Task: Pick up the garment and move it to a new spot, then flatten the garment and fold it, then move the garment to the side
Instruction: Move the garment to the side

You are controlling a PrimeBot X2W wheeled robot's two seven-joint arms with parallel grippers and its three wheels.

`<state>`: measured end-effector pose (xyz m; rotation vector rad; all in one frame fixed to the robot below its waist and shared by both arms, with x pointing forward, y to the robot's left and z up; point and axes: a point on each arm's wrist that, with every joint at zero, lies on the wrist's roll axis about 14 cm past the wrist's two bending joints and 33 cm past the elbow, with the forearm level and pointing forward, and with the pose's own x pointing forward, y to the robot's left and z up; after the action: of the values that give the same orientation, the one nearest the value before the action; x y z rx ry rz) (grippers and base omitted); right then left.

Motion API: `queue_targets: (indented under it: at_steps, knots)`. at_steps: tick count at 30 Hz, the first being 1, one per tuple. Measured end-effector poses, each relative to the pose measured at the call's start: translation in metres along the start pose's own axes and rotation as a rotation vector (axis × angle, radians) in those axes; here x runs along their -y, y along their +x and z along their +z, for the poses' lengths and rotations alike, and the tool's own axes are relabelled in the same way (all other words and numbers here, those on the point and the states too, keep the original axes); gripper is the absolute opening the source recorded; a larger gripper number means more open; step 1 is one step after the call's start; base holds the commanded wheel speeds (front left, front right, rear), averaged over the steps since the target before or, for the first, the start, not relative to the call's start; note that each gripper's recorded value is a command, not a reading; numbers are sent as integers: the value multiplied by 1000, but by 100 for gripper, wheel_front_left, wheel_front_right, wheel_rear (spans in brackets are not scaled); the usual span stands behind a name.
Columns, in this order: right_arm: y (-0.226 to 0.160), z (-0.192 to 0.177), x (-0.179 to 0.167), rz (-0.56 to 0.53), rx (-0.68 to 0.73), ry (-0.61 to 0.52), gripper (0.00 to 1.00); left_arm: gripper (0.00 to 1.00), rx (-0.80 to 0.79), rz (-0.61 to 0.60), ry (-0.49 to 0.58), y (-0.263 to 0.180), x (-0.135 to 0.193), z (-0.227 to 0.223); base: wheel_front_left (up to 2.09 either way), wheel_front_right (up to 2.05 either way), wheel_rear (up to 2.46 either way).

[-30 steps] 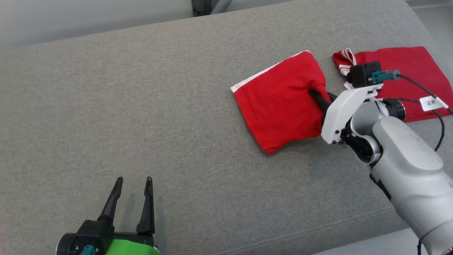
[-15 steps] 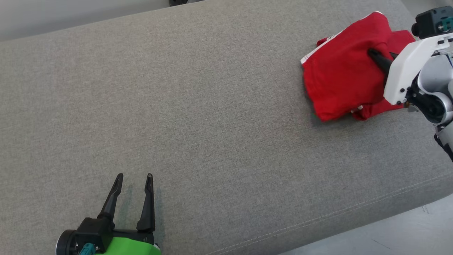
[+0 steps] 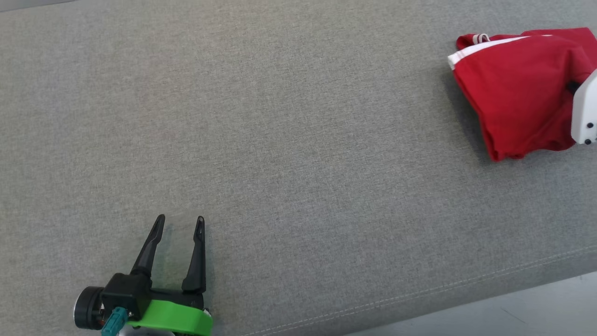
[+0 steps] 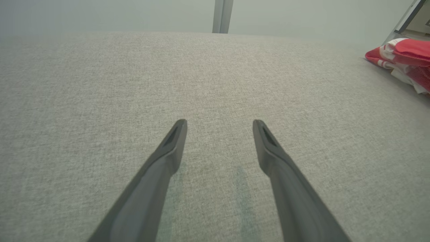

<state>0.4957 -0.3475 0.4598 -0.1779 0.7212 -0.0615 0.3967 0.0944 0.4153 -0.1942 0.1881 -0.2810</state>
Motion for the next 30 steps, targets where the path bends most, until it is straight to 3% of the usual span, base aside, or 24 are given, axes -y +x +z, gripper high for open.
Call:
queue_targets:
  at_steps: [1,3,4,5,6,15,24,30]
  knots:
    - [3,-4,5,-20,-15,-12,0,100,-2,6,0,0,-2,-1,0,0,0]
    - [9,-15,12,-48,-55,-15,18,100,-7,17,0,-1,-6,-2,0,0,0]
    - [12,-21,14,-58,-74,-17,35,100,-10,23,-1,-2,-8,-3,0,0,0]
    - [14,-24,16,-70,-77,-24,78,100,-13,28,-1,-3,-10,-4,0,0,0]
    - [16,-26,20,-86,-80,-27,100,100,-15,32,-1,-3,-11,-5,0,0,0]
    - [19,-18,25,-142,18,-72,100,100,-6,41,-7,-5,-13,-2,0,0,0]
    - [-30,83,14,-122,545,-11,100,100,40,84,-9,-21,-19,15,0,0,0]
    - [-64,85,0,-87,705,33,100,100,76,149,18,-36,-32,29,0,0,0]
